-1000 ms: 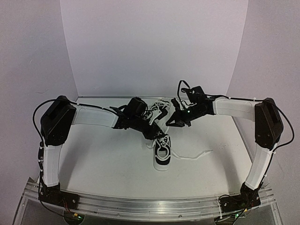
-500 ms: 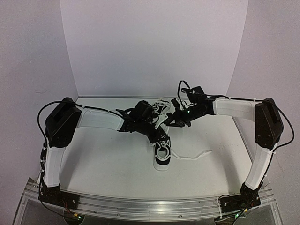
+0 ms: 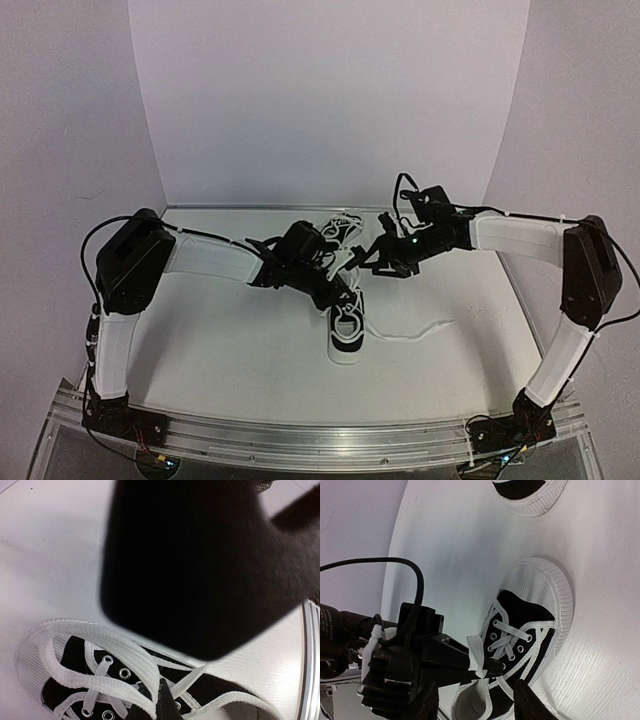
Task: Tie the shoes
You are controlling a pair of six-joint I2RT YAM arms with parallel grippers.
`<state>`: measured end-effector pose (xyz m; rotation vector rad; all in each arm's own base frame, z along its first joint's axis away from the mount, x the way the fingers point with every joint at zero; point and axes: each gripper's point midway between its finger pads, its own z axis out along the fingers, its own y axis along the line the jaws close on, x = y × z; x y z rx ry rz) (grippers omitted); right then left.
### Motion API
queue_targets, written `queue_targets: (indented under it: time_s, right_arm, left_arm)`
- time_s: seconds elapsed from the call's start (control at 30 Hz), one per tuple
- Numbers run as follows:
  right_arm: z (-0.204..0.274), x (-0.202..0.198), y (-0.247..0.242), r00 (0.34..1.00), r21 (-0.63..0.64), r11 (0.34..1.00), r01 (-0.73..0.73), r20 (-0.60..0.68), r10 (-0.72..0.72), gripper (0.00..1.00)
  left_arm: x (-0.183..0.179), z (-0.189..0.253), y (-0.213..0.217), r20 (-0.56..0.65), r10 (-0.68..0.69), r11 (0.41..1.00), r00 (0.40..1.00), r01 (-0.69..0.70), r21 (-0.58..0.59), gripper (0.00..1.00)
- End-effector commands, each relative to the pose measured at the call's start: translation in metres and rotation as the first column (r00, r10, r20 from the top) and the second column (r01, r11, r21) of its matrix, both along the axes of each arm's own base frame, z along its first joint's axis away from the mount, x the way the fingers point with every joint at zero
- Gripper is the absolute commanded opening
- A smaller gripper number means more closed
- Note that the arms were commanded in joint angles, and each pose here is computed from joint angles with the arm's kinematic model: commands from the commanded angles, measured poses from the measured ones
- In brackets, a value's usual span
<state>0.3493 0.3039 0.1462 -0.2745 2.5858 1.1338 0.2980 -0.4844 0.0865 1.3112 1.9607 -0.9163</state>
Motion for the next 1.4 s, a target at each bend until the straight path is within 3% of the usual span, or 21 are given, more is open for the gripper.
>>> queue_targets:
  time_s: [0.0, 0.2, 0.6, 0.7, 0.87, 1.1, 1.37]
  right_arm:
    - [0.023, 0.001, 0.017, 0.999, 0.089, 0.996, -0.031, 0.020, 0.029, 0.54]
    - [0.007, -0.003, 0.034, 0.999, 0.074, 0.996, -0.040, -0.028, 0.042, 0.57]
    - [-0.008, -0.005, 0.049, 0.998, 0.072, 0.997, -0.025, -0.052, 0.028, 0.39]
    - [-0.013, -0.005, 0.050, 0.998, 0.070, 0.997, -0.024, -0.061, 0.028, 0.29]
    - [-0.013, -0.006, 0.049, 0.998, 0.070, 0.997, -0.028, -0.055, 0.032, 0.02]
    - [-0.013, -0.008, 0.047, 0.998, 0.064, 0.998, -0.025, -0.050, 0.028, 0.00]
    - [-0.014, -0.007, 0.046, 0.999, 0.058, 0.998, -0.019, -0.048, 0.022, 0.00]
  left_arm:
    - [0.001, 0.032, -0.004, 0.064, -0.011, 0.998, 0.998, 0.014, -0.053, 0.00]
    - [0.002, 0.036, -0.003, 0.078, -0.010, 0.998, 0.997, 0.014, -0.054, 0.00]
    - [0.003, 0.037, -0.003, 0.089, -0.010, 0.998, 0.996, 0.015, -0.055, 0.00]
    - [0.003, 0.038, -0.003, 0.091, -0.012, 0.998, 0.996, 0.017, -0.058, 0.00]
    - [0.003, 0.041, -0.003, 0.098, -0.009, 0.998, 0.995, 0.015, -0.061, 0.01]
    - [0.010, 0.050, 0.002, 0.125, 0.037, 0.998, 0.992, -0.031, -0.053, 0.27]
    - [0.015, 0.059, 0.008, 0.160, 0.072, 0.997, 0.985, -0.064, -0.053, 0.34]
